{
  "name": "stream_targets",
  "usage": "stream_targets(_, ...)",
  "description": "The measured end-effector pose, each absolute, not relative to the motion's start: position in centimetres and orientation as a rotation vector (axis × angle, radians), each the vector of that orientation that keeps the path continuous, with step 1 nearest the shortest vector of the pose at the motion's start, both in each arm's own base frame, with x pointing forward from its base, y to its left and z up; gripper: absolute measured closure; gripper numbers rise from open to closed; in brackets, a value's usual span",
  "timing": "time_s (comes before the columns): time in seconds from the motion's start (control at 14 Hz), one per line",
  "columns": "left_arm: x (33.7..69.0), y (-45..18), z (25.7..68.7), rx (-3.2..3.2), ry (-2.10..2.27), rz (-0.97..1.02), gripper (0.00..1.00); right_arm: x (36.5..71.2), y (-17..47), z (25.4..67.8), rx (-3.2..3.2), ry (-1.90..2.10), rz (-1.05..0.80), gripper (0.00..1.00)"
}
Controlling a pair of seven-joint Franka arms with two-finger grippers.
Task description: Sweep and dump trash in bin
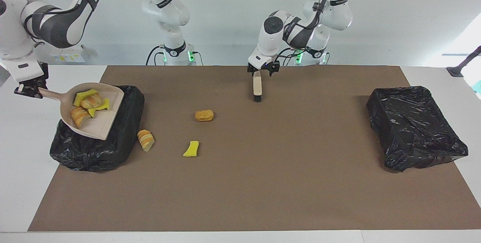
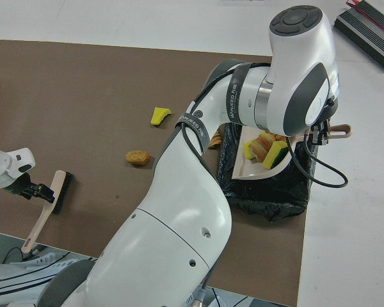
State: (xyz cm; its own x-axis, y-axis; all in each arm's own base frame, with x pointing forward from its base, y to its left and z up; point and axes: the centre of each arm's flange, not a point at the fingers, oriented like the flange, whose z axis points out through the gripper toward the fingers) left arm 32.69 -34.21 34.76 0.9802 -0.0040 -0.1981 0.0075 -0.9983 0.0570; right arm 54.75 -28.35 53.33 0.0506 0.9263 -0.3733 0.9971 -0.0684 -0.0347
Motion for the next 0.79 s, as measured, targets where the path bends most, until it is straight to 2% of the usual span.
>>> stream_targets(0.14,37.8,-32.1,36.0,3.032,0.110,-0.265,0.00,54.7,-28.3,54.2,2.023,1.946,-0.537,0.69)
stream_targets(0.36,43.8,-28.9,39.4,2.985,0.245,-0.180,0.00,55.1,-27.4,55.0,1.977,1.821,-0.652,0.69)
stream_targets(0.64,48.4,-25.4,44.7,3.095,0.095,-0.017,0.00,56.2,-23.3,55.0,1.942,1.733,-0.790,0.69)
stream_targets(0.79,50.6,-23.6,48.0,3.134,0.043,0.001,0.00,56.7,-21.4,55.4,1.890,1.715,-0.844,0.69)
